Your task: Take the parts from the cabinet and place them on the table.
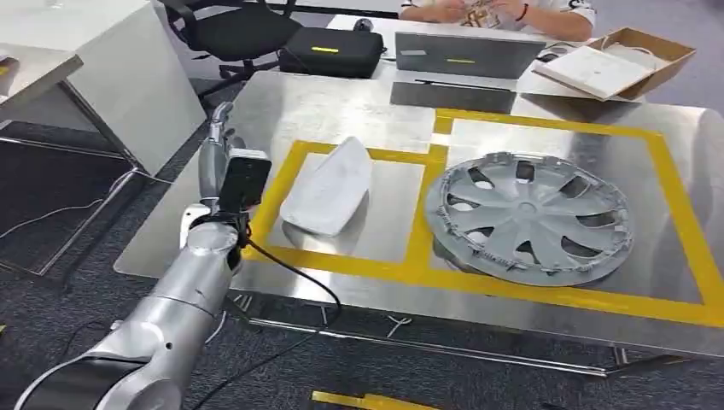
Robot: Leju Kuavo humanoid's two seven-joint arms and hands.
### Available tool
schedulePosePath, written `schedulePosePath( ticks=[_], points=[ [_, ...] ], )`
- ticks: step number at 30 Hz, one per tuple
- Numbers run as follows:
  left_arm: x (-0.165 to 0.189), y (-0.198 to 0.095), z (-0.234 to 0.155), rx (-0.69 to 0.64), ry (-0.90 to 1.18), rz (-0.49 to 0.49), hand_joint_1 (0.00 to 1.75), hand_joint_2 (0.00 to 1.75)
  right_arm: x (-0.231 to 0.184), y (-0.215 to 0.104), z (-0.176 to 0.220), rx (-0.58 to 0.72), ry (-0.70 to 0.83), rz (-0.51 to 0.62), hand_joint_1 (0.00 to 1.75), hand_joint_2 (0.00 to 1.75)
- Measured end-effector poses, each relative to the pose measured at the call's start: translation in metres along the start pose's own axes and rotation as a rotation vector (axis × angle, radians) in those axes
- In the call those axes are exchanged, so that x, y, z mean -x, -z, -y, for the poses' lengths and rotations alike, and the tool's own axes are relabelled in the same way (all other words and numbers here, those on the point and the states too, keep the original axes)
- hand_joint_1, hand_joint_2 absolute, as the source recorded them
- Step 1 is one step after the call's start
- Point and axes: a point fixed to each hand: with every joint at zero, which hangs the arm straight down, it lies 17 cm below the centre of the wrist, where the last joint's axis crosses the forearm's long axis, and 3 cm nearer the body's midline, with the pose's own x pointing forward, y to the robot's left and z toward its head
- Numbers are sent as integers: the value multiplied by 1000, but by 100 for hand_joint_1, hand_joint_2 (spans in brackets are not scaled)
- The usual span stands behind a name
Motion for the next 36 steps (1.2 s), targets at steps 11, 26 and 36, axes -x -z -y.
schedulePosePath(
  ticks=[11,26,36],
  points=[
    [8,-5,-2,4,7,-15,0,0,4,-2,0,1,4,-8,0,175],
    [7,-4,1,7,2,-15,0,0,5,-2,-1,0,4,-10,0,175],
    [6,-2,0,5,3,-12,0,0,3,-2,-2,-2,6,-7,0,175]
  ],
)
